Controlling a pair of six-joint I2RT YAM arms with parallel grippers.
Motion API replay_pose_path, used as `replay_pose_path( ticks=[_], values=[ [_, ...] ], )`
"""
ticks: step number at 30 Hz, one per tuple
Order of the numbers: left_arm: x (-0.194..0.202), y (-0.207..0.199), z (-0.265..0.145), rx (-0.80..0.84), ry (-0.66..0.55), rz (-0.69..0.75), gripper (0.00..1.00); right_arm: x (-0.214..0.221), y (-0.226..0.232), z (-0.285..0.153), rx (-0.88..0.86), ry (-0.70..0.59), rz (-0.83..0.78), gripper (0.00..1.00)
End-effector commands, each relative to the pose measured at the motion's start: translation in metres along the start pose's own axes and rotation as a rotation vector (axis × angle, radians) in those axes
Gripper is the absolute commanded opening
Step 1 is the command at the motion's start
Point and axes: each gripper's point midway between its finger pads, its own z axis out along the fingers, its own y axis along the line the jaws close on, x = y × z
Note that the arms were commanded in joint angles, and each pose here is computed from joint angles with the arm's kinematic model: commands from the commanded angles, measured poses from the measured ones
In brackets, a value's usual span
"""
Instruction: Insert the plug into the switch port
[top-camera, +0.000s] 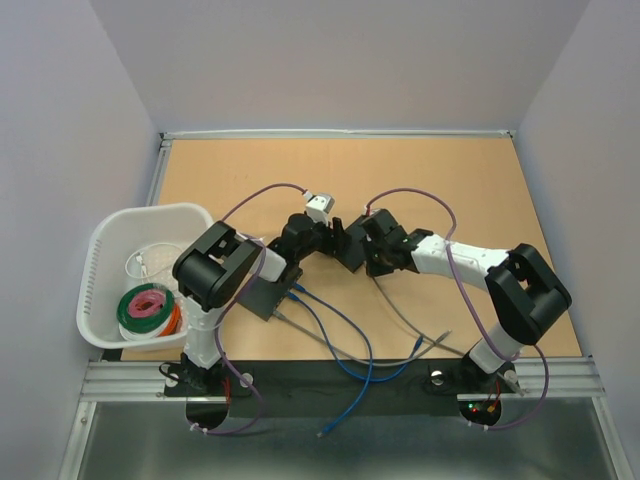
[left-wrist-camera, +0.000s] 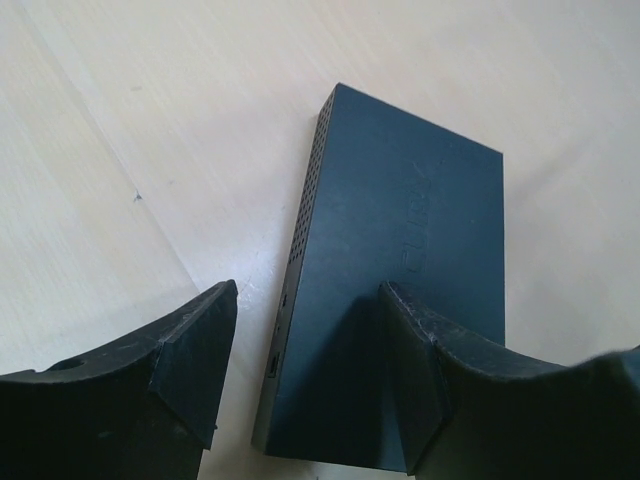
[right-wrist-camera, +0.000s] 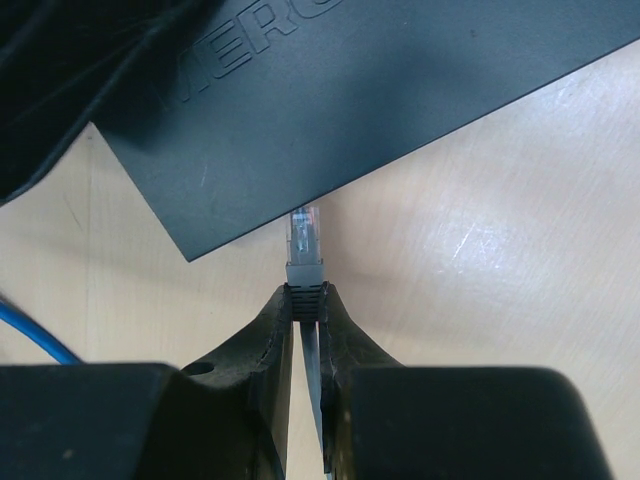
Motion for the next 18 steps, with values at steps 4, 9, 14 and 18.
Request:
replay_pose_path(
  ticks=[4,9,14,18],
  values=[
    [-0.006,-0.011,0.010,0.055,-0.007,0.031,0.68,-0.034,0.028,-0.009,-0.073,-0.095,-0.017,0.00],
    [-0.003,-0.015,0.011,0.073,0.002,0.035,0.67,-0.033,0.027,-0.008,-0.061,-0.099,-0.024,0.00],
    [0.001,-0.020,0.013,0.103,0.017,0.045,0.67,-0.030,0.024,-0.006,-0.050,-0.103,-0.051,0.00],
    [0.005,-0.019,0.014,0.104,0.027,0.045,0.67,-0.025,0.018,-0.001,-0.027,-0.092,-0.064,0.00]
  ],
)
